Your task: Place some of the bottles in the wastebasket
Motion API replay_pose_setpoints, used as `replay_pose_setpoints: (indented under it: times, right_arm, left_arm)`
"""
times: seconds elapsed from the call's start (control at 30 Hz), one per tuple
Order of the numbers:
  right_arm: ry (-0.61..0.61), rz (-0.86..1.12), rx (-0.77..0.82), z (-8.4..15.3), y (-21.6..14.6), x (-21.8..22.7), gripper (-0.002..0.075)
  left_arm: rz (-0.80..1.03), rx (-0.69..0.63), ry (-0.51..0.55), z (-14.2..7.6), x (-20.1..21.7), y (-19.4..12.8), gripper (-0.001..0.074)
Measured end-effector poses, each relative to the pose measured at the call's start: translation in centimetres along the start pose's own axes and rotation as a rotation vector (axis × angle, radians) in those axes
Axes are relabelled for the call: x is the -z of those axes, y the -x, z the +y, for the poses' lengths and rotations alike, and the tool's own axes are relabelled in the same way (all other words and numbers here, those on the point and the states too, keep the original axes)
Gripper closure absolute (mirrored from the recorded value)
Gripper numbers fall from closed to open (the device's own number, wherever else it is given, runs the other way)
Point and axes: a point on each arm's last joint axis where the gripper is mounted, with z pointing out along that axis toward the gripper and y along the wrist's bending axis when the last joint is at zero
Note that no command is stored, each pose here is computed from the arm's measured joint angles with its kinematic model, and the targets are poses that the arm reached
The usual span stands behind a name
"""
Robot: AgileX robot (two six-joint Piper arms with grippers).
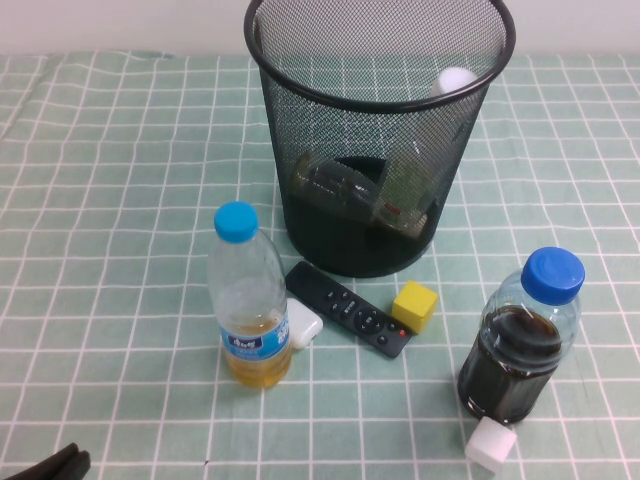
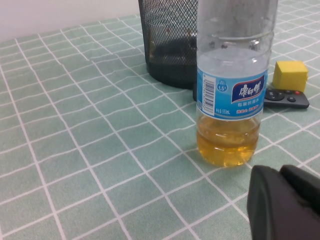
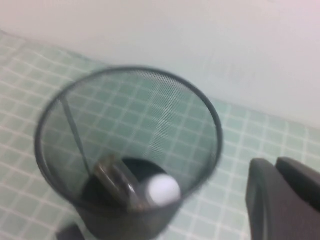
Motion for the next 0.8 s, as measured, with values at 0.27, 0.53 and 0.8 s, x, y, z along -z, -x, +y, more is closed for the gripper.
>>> replay_pose_setpoints:
  times: [0.27, 0.53, 0.8]
  right_arm:
    - [-0.106, 0.128, 0.031, -2.2, -7.6, 3.6, 0.0733]
    - [-0.266, -0.182, 0.128, -4.0, -23.5, 5.7, 0.0733]
    - [-0.309, -0.34, -0.032, -3.1, -38.1, 1.9, 0.0734]
  left_arm:
    - [0.0, 0.0, 0.0, 0.0, 0.0, 0.0, 0.0734]
    - [0.002, 0.0, 0.0, 0.0, 0.0, 0.0, 0.0734]
    - [0.002, 0.0, 0.0, 0.0, 0.0, 0.0, 0.0734]
